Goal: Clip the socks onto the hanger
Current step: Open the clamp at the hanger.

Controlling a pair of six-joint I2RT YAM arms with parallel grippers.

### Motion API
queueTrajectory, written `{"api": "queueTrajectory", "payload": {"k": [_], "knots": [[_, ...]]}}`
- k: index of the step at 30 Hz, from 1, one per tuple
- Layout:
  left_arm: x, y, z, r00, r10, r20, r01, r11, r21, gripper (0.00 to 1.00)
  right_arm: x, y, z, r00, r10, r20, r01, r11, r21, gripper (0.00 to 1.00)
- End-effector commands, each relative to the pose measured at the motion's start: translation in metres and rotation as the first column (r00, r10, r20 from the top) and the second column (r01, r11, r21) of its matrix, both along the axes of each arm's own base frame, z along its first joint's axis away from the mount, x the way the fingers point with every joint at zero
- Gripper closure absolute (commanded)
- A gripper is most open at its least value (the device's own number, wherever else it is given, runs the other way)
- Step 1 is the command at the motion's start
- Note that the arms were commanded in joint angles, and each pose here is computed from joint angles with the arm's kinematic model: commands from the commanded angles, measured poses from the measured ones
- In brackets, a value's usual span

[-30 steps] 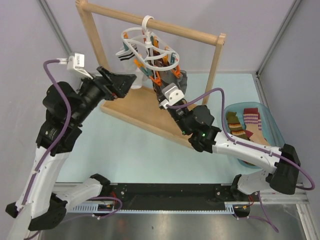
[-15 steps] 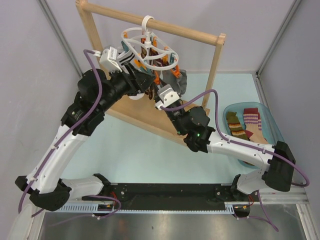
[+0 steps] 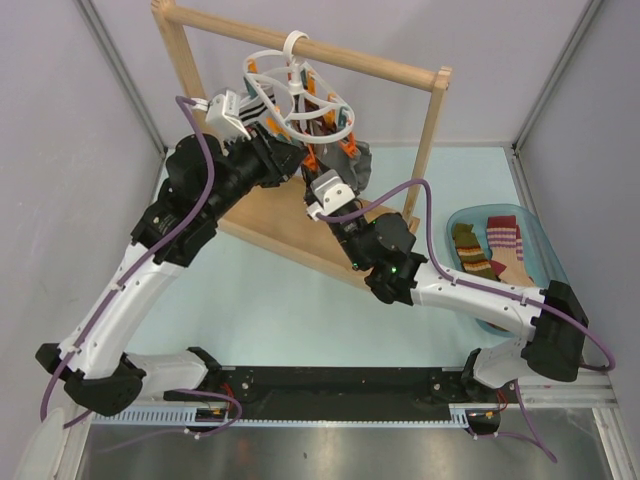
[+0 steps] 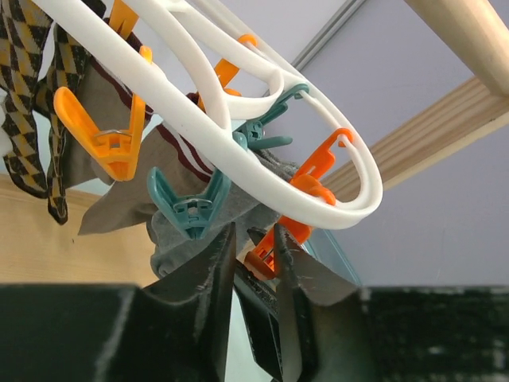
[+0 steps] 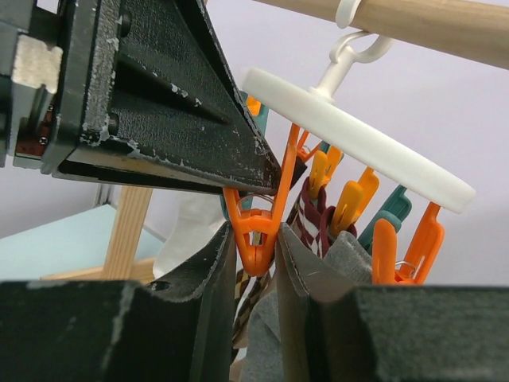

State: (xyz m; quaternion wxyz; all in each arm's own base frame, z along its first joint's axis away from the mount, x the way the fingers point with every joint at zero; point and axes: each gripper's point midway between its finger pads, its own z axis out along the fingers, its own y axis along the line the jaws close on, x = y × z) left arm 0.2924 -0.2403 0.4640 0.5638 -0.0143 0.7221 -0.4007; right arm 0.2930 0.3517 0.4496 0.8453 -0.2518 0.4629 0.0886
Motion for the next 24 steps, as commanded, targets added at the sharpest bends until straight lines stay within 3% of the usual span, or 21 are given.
{"api": "queueTrajectory", "payload": {"k": [1,4,11,24], "knots": [[0.002,0.005,0.023,0.998,0.034,0.057,-0.033,0.999,-0.023,0.74,-0.007,-0.006,0.028,0.999,0.032,0.018,-0.033,0.997,0.076,0.76],[0.005,0.009,0.022,0.996,0.056,0.069,-0.056,0.998,-0.002,0.77,-0.006,-0.009,0.028,0.998,0.068,-0.014,-0.066,0.994,0.090,0.71],[0.014,0.011,0.027,0.988,0.075,0.137,-0.081,0.996,0.037,0.77,-0.006,-0.017,0.028,0.976,0.203,-0.081,-0.193,0.974,0.115,0.49],[0.022,0.007,0.029,0.981,0.045,0.190,-0.058,0.996,0.068,0.73,0.006,-0.019,0.025,0.921,0.372,-0.113,-0.353,0.922,0.158,0.38]]}}
